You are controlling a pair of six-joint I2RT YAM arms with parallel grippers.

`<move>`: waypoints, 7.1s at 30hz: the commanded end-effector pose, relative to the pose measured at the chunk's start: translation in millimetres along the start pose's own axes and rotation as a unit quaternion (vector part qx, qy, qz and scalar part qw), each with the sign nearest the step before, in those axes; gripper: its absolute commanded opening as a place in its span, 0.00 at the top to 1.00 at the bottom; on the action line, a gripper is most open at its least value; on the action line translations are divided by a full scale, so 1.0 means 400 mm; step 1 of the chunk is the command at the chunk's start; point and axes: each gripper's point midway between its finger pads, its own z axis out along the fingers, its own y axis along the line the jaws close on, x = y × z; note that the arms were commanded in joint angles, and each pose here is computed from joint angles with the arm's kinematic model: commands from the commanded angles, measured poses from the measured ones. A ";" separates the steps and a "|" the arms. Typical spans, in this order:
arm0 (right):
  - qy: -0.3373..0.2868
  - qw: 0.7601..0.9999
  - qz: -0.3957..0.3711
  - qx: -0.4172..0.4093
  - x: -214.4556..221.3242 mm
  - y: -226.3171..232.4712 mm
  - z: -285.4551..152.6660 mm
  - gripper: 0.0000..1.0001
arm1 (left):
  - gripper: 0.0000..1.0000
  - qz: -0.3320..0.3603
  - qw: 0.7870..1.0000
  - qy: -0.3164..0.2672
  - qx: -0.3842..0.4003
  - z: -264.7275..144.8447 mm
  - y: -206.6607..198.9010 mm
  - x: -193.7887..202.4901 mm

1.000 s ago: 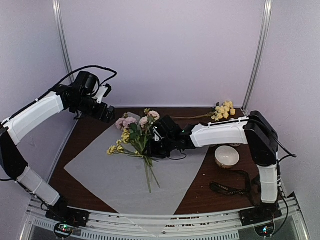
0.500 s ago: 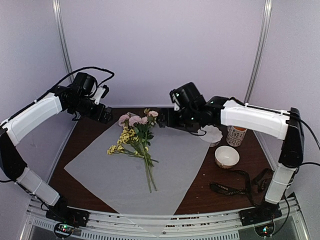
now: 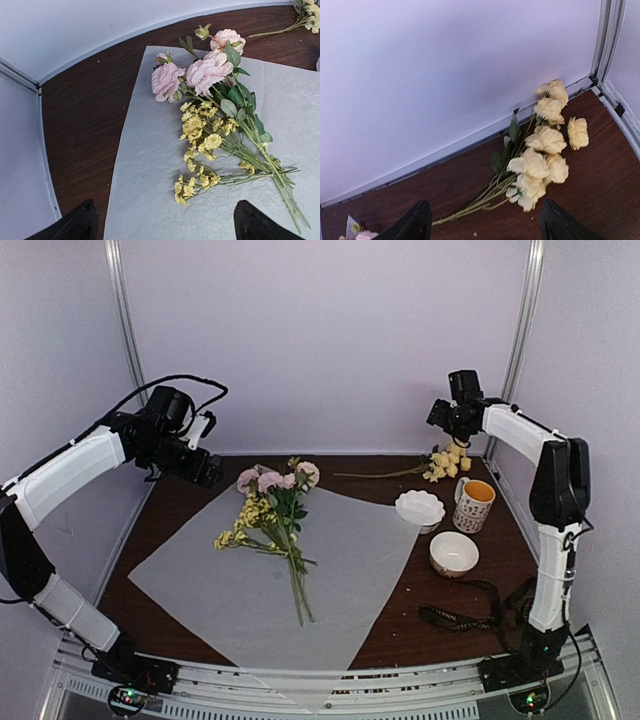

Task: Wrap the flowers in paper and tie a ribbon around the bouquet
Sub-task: Pick up the fake flower from the corner of the board, then place the fake flower on the flattened wrapping paper, then pick up the bottom corner of the flattened wrapping paper.

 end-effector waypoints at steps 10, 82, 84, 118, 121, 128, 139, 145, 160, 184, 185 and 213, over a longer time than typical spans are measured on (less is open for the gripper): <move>0.055 0.991 0.047 0.113 0.008 -0.260 0.255 0.19 | 0.02 -0.001 0.999 0.051 0.005 0.081 0.032 0.048; 0.017 0.752 -0.271 -0.601 0.356 0.616 -0.917 1.00 | 0.06 -0.017 0.995 -0.063 0.081 -0.044 0.000 -0.037; 0.049 0.747 -0.283 -0.600 0.406 0.668 -0.877 1.00 | 0.06 -0.018 0.995 -0.060 0.079 -0.039 0.001 -0.034; -0.175 0.811 -0.062 -0.555 0.207 0.886 -0.804 1.00 | 0.06 -0.014 0.994 -0.107 0.031 -0.096 0.043 -0.056; -0.173 0.811 -0.074 -0.554 0.225 0.918 -0.788 1.00 | 0.05 -0.014 0.993 -0.113 0.031 -0.103 0.043 -0.056; -0.172 0.856 -0.070 -0.483 0.387 0.890 -0.625 1.00 | 0.06 -0.018 0.994 -0.098 0.036 -0.093 0.039 -0.050; -0.095 0.906 -0.151 -0.383 0.695 0.832 -0.344 1.00 | 0.06 -0.026 0.995 -0.085 0.036 -0.075 0.038 -0.042; -0.085 0.877 -0.179 -0.438 0.667 0.877 -0.403 0.69 | 0.06 -0.034 0.997 -0.067 0.021 -0.044 0.051 -0.027; -0.006 0.884 -0.264 -0.386 0.499 0.650 -0.576 0.26 | 0.08 -0.047 0.998 0.006 -0.032 0.026 0.067 0.027; 0.218 0.948 -0.205 -0.112 0.525 -0.035 -0.338 0.35 | 0.04 -0.253 0.949 0.163 -0.092 0.103 0.030 0.538; 0.224 0.947 -0.203 -0.108 0.533 -0.042 -0.337 0.35 | 0.04 -0.255 0.945 0.175 -0.104 0.101 0.030 0.561; 0.329 0.911 -0.166 -0.186 0.618 -0.027 -0.173 0.54 | 0.04 -0.309 0.914 0.234 -0.123 0.170 -0.018 0.729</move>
